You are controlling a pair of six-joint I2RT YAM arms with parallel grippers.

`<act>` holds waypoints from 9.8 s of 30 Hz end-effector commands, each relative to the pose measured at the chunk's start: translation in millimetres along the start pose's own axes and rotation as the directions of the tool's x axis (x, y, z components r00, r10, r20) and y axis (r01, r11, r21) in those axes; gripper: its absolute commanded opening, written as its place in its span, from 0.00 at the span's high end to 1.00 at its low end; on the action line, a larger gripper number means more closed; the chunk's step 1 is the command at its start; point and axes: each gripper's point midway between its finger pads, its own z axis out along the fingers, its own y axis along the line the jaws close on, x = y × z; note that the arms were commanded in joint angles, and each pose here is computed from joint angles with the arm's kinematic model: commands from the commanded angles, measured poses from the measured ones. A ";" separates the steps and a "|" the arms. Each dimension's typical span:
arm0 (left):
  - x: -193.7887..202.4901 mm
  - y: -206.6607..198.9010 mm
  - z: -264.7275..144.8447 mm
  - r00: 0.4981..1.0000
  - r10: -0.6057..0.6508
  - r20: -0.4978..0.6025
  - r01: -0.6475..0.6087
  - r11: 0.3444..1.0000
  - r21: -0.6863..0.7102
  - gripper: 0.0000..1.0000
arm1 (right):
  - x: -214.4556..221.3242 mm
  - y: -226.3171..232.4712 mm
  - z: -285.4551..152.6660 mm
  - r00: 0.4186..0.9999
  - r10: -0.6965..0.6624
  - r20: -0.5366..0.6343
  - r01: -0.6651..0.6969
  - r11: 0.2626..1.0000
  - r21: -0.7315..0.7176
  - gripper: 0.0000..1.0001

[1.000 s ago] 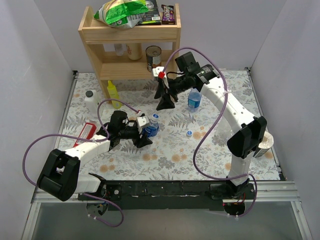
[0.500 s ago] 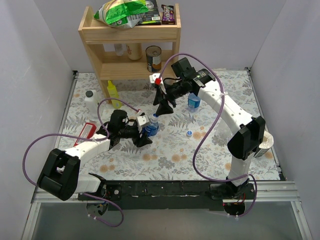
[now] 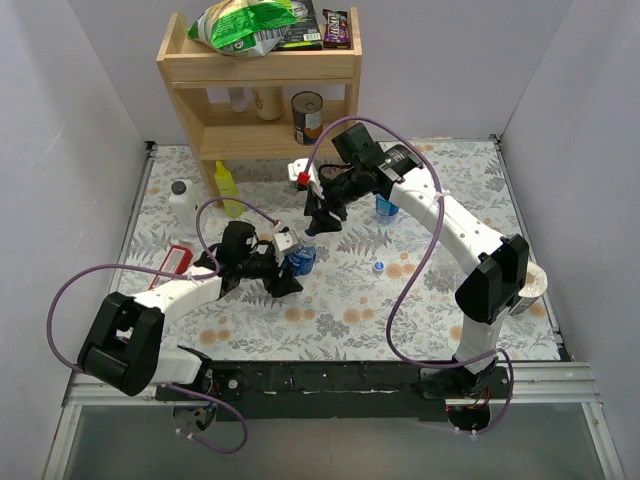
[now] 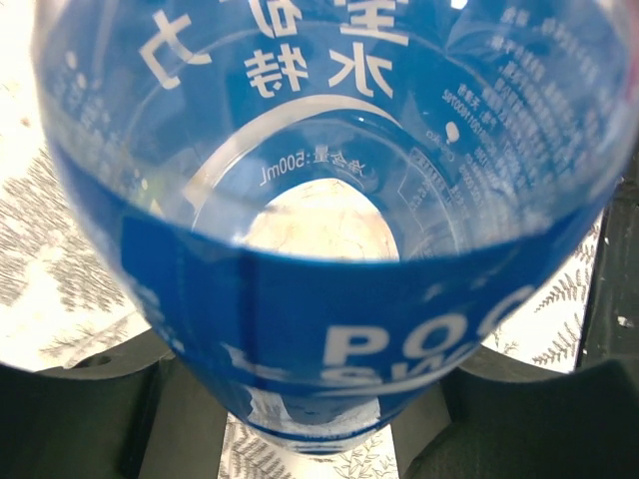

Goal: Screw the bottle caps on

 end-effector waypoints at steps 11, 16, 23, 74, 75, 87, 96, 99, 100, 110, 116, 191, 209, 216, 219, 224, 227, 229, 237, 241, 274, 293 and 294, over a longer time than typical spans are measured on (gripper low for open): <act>-32.2 7.4 -1.5 0.992 0.093 0.082 -0.092 0.996 -0.010 1.00 | 10.1 15.3 8.9 0.995 -0.028 -0.099 0.029 1.000 0.009 0.45; -16.0 2.0 -2.0 0.995 0.088 0.043 -0.088 0.996 0.009 1.00 | -18.9 27.9 -26.4 0.992 -0.119 0.041 0.122 0.991 -0.063 0.32; -12.0 -2.0 -2.2 0.993 0.113 0.022 -0.114 0.992 0.047 1.00 | -16.3 30.6 -50.9 0.972 -0.223 0.071 0.228 0.970 -0.078 0.28; -23.3 10.4 -1.0 0.956 0.293 -0.030 -0.288 0.951 0.114 1.00 | 8.5 57.6 -12.2 0.817 -0.575 0.039 0.565 0.787 -0.246 0.59; -23.8 10.9 -1.0 0.955 0.296 -0.030 -0.291 0.950 0.112 1.00 | 10.1 57.2 -11.8 0.820 -0.571 0.034 0.561 0.790 -0.248 0.61; -66.9 48.6 -13.0 0.948 0.317 0.008 -0.312 0.938 -0.151 1.00 | 32.5 42.9 0.2 0.933 -0.339 -0.121 0.302 0.920 -0.249 0.79; -85.2 58.3 -28.7 0.923 0.379 0.059 -0.346 0.889 -0.299 1.00 | 31.4 22.5 22.9 0.986 -0.002 -0.167 -0.026 0.985 -0.168 0.88; -87.5 60.0 -32.3 0.916 0.397 0.059 -0.357 0.873 -0.332 1.00 | 30.8 18.6 28.8 0.980 0.097 -0.172 -0.124 0.981 -0.148 0.90; -88.3 60.1 -32.3 0.913 0.404 0.059 -0.362 0.868 -0.339 1.00 | 31.4 19.4 30.2 0.975 0.134 -0.177 -0.160 0.976 -0.146 0.92; -85.0 80.3 -37.3 0.919 0.394 0.000 -0.353 0.823 -0.445 1.00 | 48.0 1.9 55.3 0.741 0.645 -0.186 -0.649 0.759 0.047 0.99; -67.4 85.8 -33.2 0.939 0.341 -0.047 -0.325 0.832 -0.449 1.00 | 51.6 -4.5 57.2 0.698 0.690 -0.191 -0.688 0.720 0.092 0.99; -27.4 -17.0 -3.0 0.954 0.290 -0.080 -0.246 0.905 0.346 1.00 | 33.8 52.9 -18.6 0.721 -0.693 0.016 0.688 0.712 -0.138 0.59; -27.2 -16.5 -4.7 0.946 0.315 -0.076 -0.272 0.900 0.341 1.00 | 54.5 50.7 -11.8 0.766 -0.643 -0.029 0.629 0.757 -0.178 0.82; -52.3 15.8 -5.0 0.894 0.446 -0.040 -0.439 0.890 0.124 1.00 | 46.1 36.1 -3.9 0.962 -0.269 -0.041 0.250 0.934 -0.256 0.97; -71.0 27.3 -5.8 0.895 0.446 -0.010 -0.446 0.895 0.027 1.00 | 54.5 40.2 0.6 0.966 -0.253 -0.046 0.231 0.933 -0.278 0.99; -90.1 39.7 -5.8 0.920 0.393 0.014 -0.391 0.918 -0.061 1.00 | 56.5 37.0 10.0 0.994 -0.072 -0.078 0.048 0.959 -0.278 0.99; -97.7 49.3 -7.1 0.917 0.398 0.018 -0.392 0.911 -0.130 1.00 | 49.9 31.5 17.0 0.993 0.077 -0.085 -0.097 0.959 -0.267 0.99; -99.5 53.2 -7.7 0.915 0.403 0.018 -0.395 0.905 -0.158 1.00 | 45.2 27.8 20.3 0.987 0.144 -0.076 -0.159 0.951 -0.266 0.99; -48.1 35.6 -4.4 0.940 0.328 -0.096 -0.332 0.943 -0.029 1.00 | 5.7 -5.3 -1.7 0.992 0.123 0.036 -0.117 0.984 -0.137 0.95; -18.6 15.6 -5.8 0.951 0.275 -0.141 -0.268 0.961 0.065 1.00 | -20.2 -8.3 -42.3 0.985 0.053 0.164 -0.040 0.996 -0.081 0.76; -63.0 -16.4 -3.9 0.986 0.167 0.026 -0.168 0.963 0.211 1.00 | -15.2 31.7 -34.3 0.932 -0.020 0.363 0.079 0.986 -0.149 0.57; -110.7 97.8 -29.1 0.907 0.392 -0.154 -0.414 0.765 -0.493 1.00 | 35.4 -6.5 2.1 0.835 0.514 0.196 -0.527 0.850 0.015 0.85; -109.4 98.7 -30.4 0.901 0.398 -0.175 -0.429 0.750 -0.503 1.00 | 36.2 -7.3 3.5 0.827 0.527 0.196 -0.541 0.841 0.022 0.86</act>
